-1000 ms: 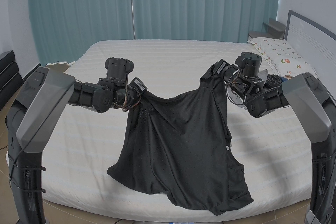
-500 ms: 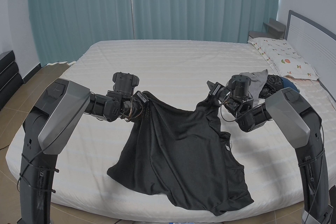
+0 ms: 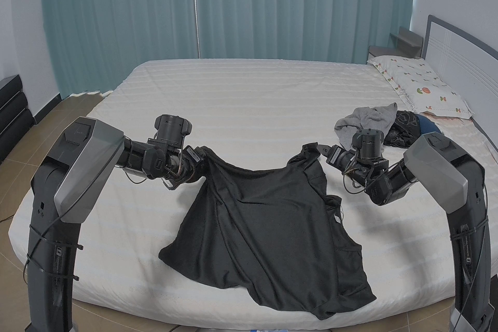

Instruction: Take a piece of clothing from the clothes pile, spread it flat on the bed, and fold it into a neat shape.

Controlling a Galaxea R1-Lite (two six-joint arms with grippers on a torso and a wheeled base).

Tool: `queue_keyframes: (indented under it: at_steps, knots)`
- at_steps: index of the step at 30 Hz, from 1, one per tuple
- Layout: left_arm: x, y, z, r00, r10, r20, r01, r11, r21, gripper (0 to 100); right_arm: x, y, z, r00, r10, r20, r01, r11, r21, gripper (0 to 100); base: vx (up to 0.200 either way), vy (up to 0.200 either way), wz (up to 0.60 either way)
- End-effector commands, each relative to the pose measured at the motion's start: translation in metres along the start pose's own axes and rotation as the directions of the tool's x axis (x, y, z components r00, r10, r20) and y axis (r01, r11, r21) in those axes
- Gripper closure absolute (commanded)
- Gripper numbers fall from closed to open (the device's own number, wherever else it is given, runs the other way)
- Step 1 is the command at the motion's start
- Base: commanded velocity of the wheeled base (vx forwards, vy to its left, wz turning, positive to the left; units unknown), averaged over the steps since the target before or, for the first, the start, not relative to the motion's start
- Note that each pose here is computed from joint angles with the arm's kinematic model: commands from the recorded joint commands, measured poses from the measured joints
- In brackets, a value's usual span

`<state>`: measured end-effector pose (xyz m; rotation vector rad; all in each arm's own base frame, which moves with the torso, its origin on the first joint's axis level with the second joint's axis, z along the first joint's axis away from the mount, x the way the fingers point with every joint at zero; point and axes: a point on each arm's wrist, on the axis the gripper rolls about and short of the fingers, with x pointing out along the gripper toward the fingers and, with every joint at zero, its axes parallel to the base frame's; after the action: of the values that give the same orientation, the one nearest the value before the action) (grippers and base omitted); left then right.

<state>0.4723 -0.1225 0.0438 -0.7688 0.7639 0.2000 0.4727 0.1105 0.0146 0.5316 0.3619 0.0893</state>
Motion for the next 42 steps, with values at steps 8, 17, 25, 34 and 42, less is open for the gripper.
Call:
queue_keyframes:
  at_steps: [8, 17, 25, 34, 42]
  knots:
    - [-0.042, 0.012, -0.001, 0.933, 0.027, -0.360, 0.014, 0.994, 0.112, 0, -0.045, -0.007, -0.015, 0.974, 0.071, -0.216, -0.083, 0.995, -0.049, 0, 0.000, 0.000, 0.00]
    - [-0.049, 0.024, 0.003, 0.890, 0.032, -0.455, 0.037, 0.989, 0.143, 0, -0.050, -0.015, -0.029, 0.959, 0.064, -0.277, -0.094, 0.991, -0.097, 0, 0.000, 0.000, 0.00]
    - [-0.059, 0.029, 0.020, 0.904, 0.014, -0.427, 0.007, 0.999, 0.049, 0, -0.043, -0.022, -0.049, 0.945, 0.037, -0.324, -0.092, 0.984, -0.154, 100, 0.000, 0.000, 0.00]
    - [-0.062, 0.040, 0.020, 0.903, 0.033, -0.428, -0.038, 0.999, -0.003, 0, -0.041, -0.029, -0.031, 0.954, 0.012, -0.299, -0.057, 0.988, -0.140, 100, 0.000, 0.000, 0.00]
    - [-0.063, 0.047, 0.001, 0.917, 0.036, -0.397, -0.025, 0.999, 0.035, 0, -0.037, -0.048, 0.015, 0.985, -0.010, -0.171, -0.010, 0.993, -0.117, 100, 0.000, 0.000, 0.00]
